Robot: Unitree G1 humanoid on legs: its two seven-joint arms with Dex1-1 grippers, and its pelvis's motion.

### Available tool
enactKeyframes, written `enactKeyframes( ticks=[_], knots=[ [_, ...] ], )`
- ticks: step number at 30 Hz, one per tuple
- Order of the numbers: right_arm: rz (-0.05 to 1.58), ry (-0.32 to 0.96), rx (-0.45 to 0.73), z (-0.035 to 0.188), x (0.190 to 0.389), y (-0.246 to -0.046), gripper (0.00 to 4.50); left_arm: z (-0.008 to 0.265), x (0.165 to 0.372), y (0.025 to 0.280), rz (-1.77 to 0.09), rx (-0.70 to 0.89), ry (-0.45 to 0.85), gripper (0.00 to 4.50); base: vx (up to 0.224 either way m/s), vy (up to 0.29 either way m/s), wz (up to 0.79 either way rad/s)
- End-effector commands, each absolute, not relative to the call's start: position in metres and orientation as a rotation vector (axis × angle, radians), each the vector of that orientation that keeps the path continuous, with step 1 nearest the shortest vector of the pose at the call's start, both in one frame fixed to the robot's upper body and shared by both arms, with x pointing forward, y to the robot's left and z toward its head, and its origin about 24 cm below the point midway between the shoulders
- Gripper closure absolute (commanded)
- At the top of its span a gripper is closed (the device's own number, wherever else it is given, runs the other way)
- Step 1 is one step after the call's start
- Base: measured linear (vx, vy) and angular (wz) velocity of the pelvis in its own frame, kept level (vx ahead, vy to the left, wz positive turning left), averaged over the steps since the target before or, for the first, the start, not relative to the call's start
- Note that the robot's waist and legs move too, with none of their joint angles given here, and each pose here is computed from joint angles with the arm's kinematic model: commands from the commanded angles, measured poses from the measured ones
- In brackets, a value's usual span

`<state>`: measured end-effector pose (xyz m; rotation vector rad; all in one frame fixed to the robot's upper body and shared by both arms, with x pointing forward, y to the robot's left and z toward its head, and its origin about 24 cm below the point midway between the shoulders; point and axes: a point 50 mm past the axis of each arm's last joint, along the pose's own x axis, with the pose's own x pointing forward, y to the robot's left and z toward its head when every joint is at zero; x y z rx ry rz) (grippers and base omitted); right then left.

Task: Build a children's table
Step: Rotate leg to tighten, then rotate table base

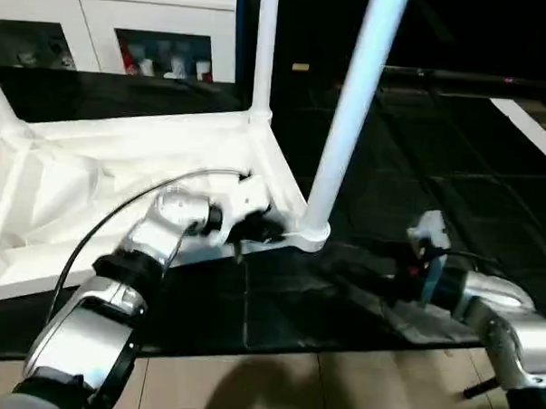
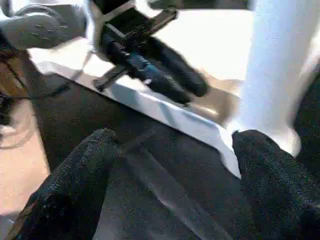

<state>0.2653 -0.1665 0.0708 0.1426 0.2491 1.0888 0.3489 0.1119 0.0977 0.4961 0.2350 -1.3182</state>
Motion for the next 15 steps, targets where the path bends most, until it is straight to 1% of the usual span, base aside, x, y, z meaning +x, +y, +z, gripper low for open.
enactKeyframes(
  ticks=[1,2,4,6,7,10,11,12,13,14,15],
  knots=[
    [1.114,0.227,0.158,0.076,0.267,-0.155,0.55,0.105,0.346,0.119,-1.31,0.473,0.237,3.51,0.0,0.0,0.0],
    [1.113,0.224,0.165,0.077,0.268,-0.153,0.55,0.105,0.345,0.121,-1.306,0.469,0.238,3.47,0.0,0.0,0.0],
    [1.116,0.216,0.179,0.076,0.271,-0.144,0.55,0.108,0.341,0.129,-1.286,0.457,0.257,3.1,0.0,0.0,0.0],
    [1.13,0.205,0.185,0.077,0.272,-0.135,0.55,0.11,0.335,0.14,-1.28,0.443,0.284,3.09,0.0,0.0,0.0],
    [1.13,0.205,0.185,0.077,0.272,-0.135,0.55,0.11,0.335,0.14,-1.28,0.443,0.284,3.08,0.0,0.0,0.0],
    [1.162,0.17,0.215,0.081,0.275,-0.114,0.55,0.118,0.306,0.17,-1.294,0.399,0.387,2.69,0.0,0.0,0.0],
    [1.166,0.157,0.223,0.083,0.276,-0.109,0.55,0.119,0.295,0.18,-1.3,0.388,0.428,2.65,0.0,0.0,0.0],
    [1.167,0.15,0.228,0.084,0.278,-0.105,0.55,0.121,0.288,0.184,-1.302,0.381,0.456,2.65,0.0,0.0,0.0],
    [1.162,0.139,0.235,0.086,0.28,-0.101,0.55,0.122,0.279,0.19,-1.298,0.37,0.488,2.57,0.0,0.0,0.0],
    [1.161,0.135,0.238,0.087,0.281,-0.099,0.55,0.122,0.275,0.193,-1.293,0.365,0.505,2.46,0.0,0.0,0.0],
    [1.159,0.123,0.248,0.089,0.285,-0.091,0.55,0.121,0.261,0.202,-1.274,0.347,0.564,2.33,0.0,0.0,0.0]
  ],
)
